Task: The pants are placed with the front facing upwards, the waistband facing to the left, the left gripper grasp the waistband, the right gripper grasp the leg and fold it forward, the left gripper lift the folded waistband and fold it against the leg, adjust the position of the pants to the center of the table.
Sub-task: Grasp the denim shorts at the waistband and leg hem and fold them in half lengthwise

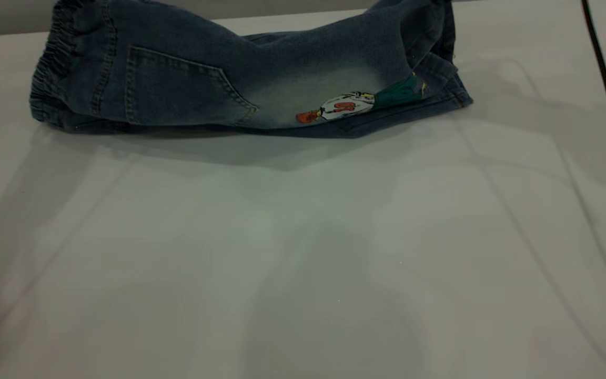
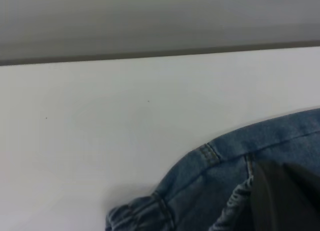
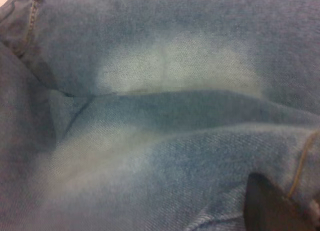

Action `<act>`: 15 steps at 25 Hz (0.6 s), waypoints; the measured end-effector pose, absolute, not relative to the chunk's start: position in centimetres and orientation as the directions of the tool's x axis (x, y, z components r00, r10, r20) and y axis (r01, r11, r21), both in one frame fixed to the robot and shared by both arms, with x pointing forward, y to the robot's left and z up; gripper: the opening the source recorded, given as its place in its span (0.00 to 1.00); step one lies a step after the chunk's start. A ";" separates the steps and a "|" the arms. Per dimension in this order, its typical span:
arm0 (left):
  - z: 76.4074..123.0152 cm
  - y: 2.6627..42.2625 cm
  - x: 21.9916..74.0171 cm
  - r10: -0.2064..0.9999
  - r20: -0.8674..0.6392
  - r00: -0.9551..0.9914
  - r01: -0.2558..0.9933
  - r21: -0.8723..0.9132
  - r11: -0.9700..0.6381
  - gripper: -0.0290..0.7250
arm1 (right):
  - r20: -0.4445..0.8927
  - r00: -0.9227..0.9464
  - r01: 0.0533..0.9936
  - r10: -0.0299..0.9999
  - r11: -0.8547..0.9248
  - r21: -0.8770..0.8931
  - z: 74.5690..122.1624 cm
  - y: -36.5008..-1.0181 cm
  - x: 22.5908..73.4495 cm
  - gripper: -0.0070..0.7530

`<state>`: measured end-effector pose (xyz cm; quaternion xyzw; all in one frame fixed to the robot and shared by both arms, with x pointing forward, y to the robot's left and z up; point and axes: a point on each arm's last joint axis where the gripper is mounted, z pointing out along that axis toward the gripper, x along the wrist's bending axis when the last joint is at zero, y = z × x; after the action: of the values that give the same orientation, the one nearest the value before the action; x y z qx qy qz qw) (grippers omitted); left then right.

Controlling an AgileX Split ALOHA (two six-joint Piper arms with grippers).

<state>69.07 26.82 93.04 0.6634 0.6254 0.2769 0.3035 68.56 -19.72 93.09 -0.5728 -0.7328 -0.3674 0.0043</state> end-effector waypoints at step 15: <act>91.7 26.5 74.2 0.996 0.014 0.093 0.698 0.712 -0.075 0.07 | 0.355 -0.305 0.865 0.884 0.102 0.491 89.3 -19.9 73.2 0.05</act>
<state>74.19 26.47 91.67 0.6838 0.6193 0.2645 0.2809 73.19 -19.86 89.31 -0.5892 -0.7420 -0.3194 -0.0146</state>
